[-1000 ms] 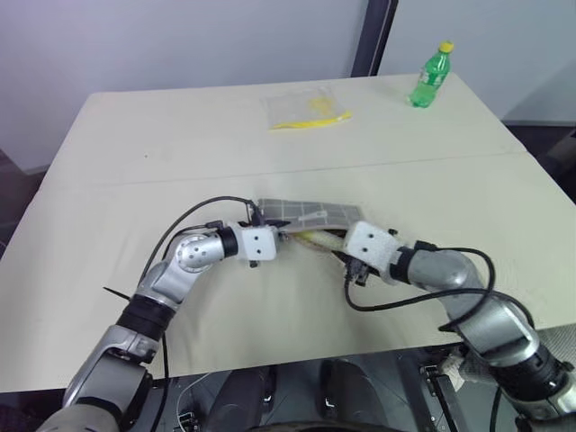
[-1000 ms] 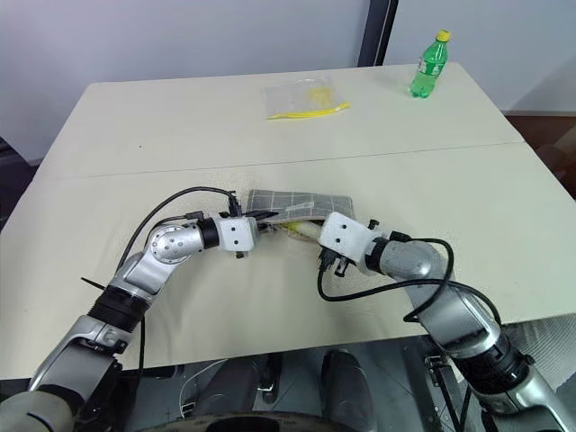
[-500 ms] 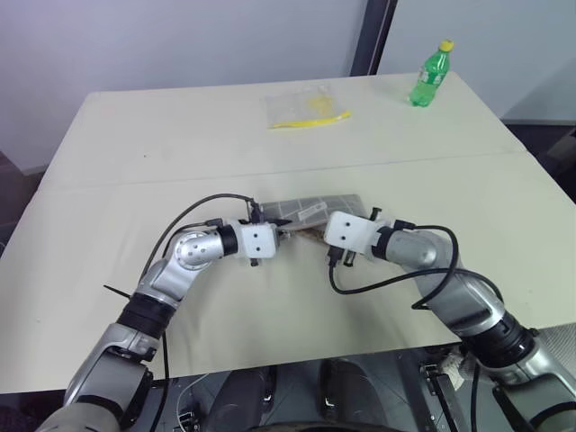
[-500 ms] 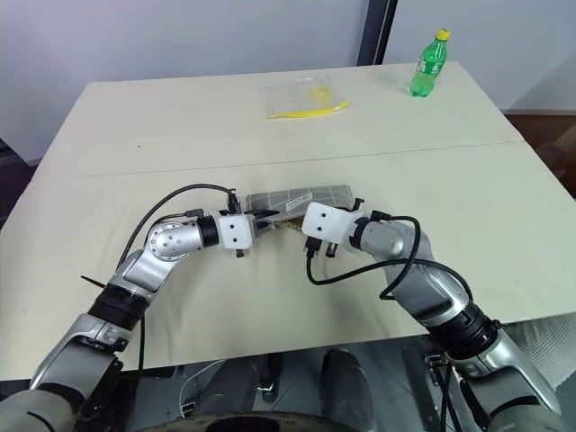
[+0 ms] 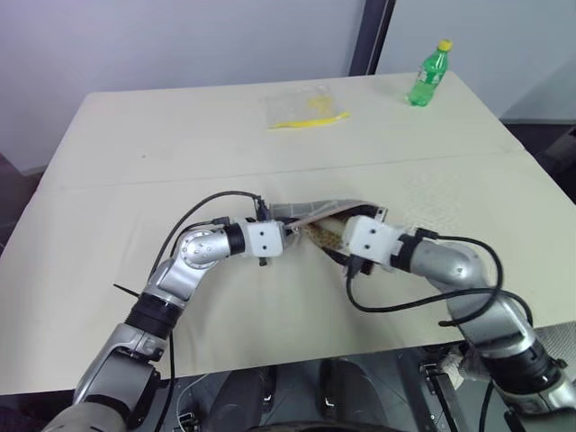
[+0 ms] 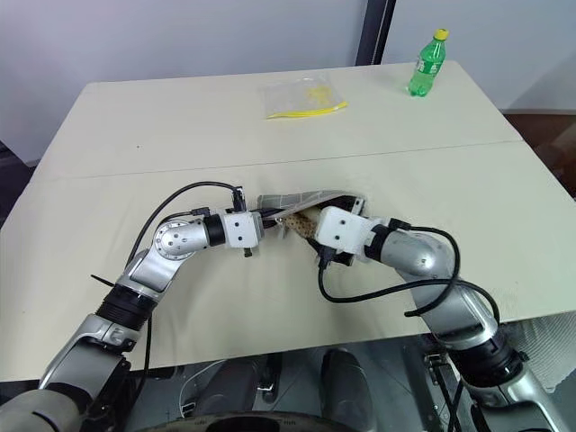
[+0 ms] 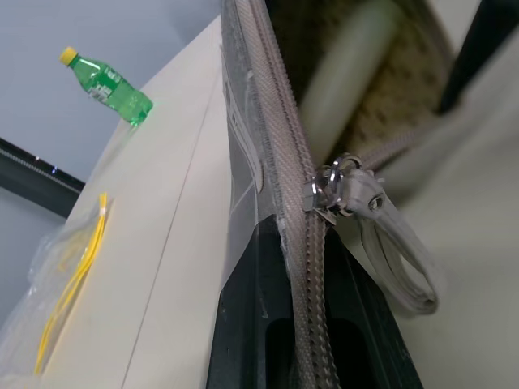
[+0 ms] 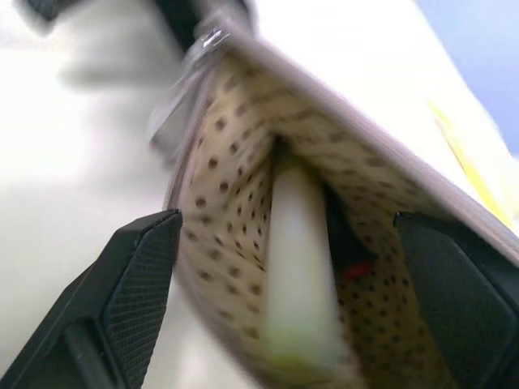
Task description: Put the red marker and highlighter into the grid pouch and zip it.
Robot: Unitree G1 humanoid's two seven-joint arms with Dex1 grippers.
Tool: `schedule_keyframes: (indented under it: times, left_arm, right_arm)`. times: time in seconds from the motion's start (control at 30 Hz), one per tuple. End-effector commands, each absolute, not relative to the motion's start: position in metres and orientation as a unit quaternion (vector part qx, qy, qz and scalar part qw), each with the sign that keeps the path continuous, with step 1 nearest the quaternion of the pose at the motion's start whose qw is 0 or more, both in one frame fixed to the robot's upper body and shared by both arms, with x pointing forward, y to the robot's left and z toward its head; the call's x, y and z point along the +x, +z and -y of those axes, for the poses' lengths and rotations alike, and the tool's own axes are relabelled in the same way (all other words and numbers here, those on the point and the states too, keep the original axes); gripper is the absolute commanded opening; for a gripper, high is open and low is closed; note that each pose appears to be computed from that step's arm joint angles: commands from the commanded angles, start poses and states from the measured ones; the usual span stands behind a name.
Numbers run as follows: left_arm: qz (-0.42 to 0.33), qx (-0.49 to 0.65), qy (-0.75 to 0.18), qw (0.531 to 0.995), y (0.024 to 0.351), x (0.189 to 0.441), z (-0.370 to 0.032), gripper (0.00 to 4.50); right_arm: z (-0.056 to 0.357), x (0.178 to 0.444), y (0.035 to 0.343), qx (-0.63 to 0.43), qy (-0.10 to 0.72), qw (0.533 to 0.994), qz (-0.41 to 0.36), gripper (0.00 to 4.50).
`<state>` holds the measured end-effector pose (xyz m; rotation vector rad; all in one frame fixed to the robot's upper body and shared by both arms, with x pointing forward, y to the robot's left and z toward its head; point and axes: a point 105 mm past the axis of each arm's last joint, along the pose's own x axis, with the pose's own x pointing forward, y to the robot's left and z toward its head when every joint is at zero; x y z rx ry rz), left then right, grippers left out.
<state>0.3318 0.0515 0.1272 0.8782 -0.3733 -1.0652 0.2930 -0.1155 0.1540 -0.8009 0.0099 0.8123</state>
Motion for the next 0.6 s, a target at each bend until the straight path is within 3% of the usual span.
schedule_keyframes:
  times: [0.03,0.2,0.3,0.4,0.47,0.6]
  left_arm:
    - [0.197,0.398,-0.486,0.753,0.141,0.330,-0.048,0.00]
    - [0.195,0.398,-0.484,0.755,0.143,0.333,-0.047,0.00]
    - [0.193,0.409,-0.470,0.758,0.144,0.339,-0.050,0.00]
    - [0.199,0.425,-0.466,0.750,0.145,0.340,-0.048,0.00]
    - [0.211,0.458,-0.479,0.719,0.141,0.335,-0.043,0.00]
    - [0.229,0.467,-0.463,0.718,0.147,0.339,-0.037,0.00]
  right_arm:
    - [0.110,0.274,0.173,-0.362,0.418,0.833,0.018,4.47]
    - [0.111,0.258,0.178,-0.296,0.453,0.841,0.006,4.47]
    - [0.109,0.244,0.181,-0.198,0.487,0.851,0.001,4.47]
    - [0.106,0.227,0.169,-0.124,0.520,0.844,-0.046,4.47]
    - [0.104,0.219,0.159,-0.062,0.531,0.841,-0.078,4.47]
    - [0.105,0.228,0.131,-0.037,0.492,0.861,-0.127,4.47]
